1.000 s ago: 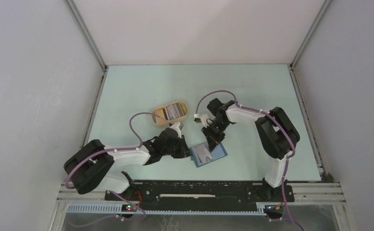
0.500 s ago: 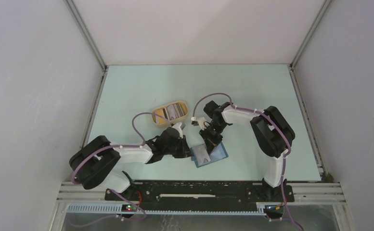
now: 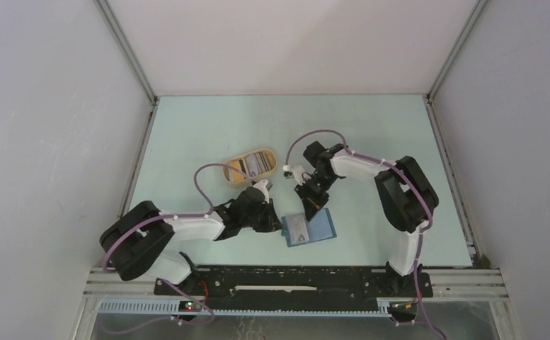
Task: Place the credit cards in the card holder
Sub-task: Insert the credit card into the card holder, then pick up the credit card from the storage box.
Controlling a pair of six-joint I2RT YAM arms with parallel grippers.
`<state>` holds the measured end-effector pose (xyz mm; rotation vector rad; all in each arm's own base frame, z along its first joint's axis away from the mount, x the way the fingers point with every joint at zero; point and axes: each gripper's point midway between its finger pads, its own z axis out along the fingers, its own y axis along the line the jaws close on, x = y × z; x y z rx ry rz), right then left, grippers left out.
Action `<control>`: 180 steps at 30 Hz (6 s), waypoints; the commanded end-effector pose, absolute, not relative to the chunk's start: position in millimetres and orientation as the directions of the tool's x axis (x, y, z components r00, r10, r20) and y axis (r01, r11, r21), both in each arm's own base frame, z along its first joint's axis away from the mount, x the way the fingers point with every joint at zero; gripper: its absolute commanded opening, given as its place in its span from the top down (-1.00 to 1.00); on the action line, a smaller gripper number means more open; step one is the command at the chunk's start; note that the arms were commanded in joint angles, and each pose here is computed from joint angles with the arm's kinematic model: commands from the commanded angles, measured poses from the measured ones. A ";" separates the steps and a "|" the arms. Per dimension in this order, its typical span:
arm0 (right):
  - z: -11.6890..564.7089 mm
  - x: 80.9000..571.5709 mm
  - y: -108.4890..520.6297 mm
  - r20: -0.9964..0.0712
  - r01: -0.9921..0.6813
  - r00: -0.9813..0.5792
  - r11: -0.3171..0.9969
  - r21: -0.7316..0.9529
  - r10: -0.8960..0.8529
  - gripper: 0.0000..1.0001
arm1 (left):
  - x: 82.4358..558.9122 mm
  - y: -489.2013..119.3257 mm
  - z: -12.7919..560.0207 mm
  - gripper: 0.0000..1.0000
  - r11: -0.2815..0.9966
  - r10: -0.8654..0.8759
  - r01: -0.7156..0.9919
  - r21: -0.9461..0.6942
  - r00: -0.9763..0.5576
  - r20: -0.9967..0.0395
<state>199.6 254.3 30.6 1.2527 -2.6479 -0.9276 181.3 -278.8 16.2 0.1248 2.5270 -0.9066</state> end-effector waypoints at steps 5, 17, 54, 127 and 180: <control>153.8 235.5 221.7 -0.588 -0.858 -0.511 0.339 0.385 -0.627 0.71 | 214.4 -237.3 68.0 0.69 0.868 0.002 0.355 -0.348 -0.702 -0.712; 273.7 234.6 192.0 -0.908 -0.918 -0.201 0.393 0.043 -0.369 -0.97 | 256.4 -174.1 198.3 -0.50 0.929 -0.153 0.268 -0.254 -0.344 -0.926; 238.7 313.2 317.3 -0.760 -0.875 -0.483 0.217 0.433 -0.435 -0.73 | 296.9 -134.5 274.7 -0.85 0.954 -0.026 0.259 -0.153 -0.437 -0.899; 68.0 419.2 414.1 -0.419 -0.425 -0.881 0.757 0.497 -0.220 -0.92 | 275.8 -80.0 242.7 -1.00 0.986 0.094 0.166 0.027 -0.412 -0.906; 112.2 403.5 411.6 -0.344 -0.399 -0.916 0.564 0.723 -0.207 -0.24 | 276.6 -79.7 240.1 -1.00 0.986 0.099 0.164 0.032 -0.420 -0.902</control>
